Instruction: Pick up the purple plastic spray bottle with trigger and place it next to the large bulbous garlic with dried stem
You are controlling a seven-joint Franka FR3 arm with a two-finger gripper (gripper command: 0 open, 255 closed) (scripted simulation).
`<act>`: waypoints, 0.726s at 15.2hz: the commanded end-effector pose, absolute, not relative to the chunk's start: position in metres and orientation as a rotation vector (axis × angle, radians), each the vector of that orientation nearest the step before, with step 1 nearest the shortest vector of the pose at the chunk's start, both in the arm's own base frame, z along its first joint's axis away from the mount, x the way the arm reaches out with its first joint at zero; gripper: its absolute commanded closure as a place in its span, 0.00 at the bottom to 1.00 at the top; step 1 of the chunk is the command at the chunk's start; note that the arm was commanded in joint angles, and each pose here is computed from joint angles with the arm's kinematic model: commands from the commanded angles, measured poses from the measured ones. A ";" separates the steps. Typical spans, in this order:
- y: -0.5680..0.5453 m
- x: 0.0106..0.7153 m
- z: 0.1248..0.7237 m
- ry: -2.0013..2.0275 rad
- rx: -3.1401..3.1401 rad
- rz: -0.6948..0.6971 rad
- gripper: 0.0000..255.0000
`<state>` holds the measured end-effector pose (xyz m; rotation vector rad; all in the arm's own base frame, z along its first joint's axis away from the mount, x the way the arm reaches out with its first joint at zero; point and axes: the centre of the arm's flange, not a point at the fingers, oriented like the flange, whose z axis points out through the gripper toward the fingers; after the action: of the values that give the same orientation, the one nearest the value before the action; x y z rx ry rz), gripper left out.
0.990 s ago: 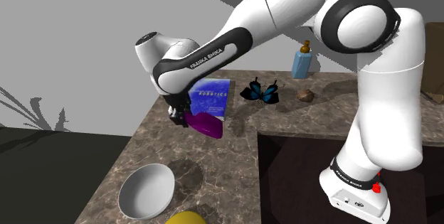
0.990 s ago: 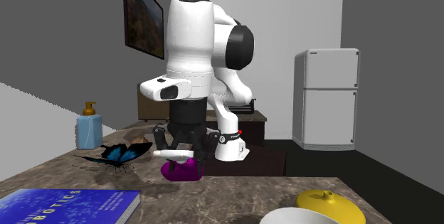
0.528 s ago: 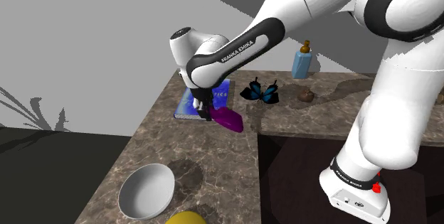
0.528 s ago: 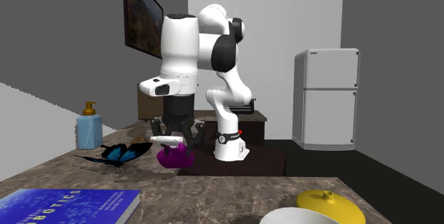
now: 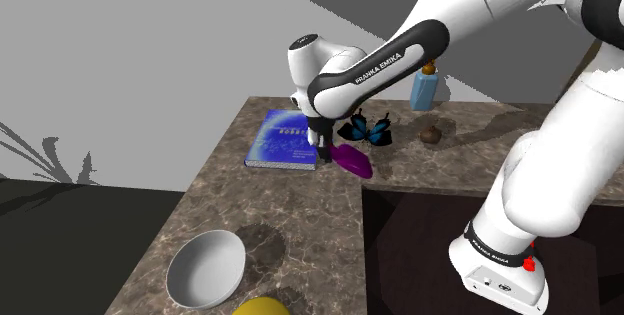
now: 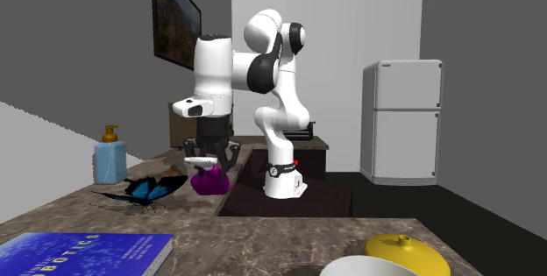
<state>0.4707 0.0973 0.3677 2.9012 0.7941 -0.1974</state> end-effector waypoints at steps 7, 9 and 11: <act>0.012 0.408 0.370 0.796 2.901 -0.197 1.00; -0.010 0.393 0.370 0.796 2.901 -0.197 1.00; -0.032 0.378 0.370 0.796 2.901 -0.197 1.00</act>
<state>0.3853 -0.0219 0.3691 2.9011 0.7931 -0.1969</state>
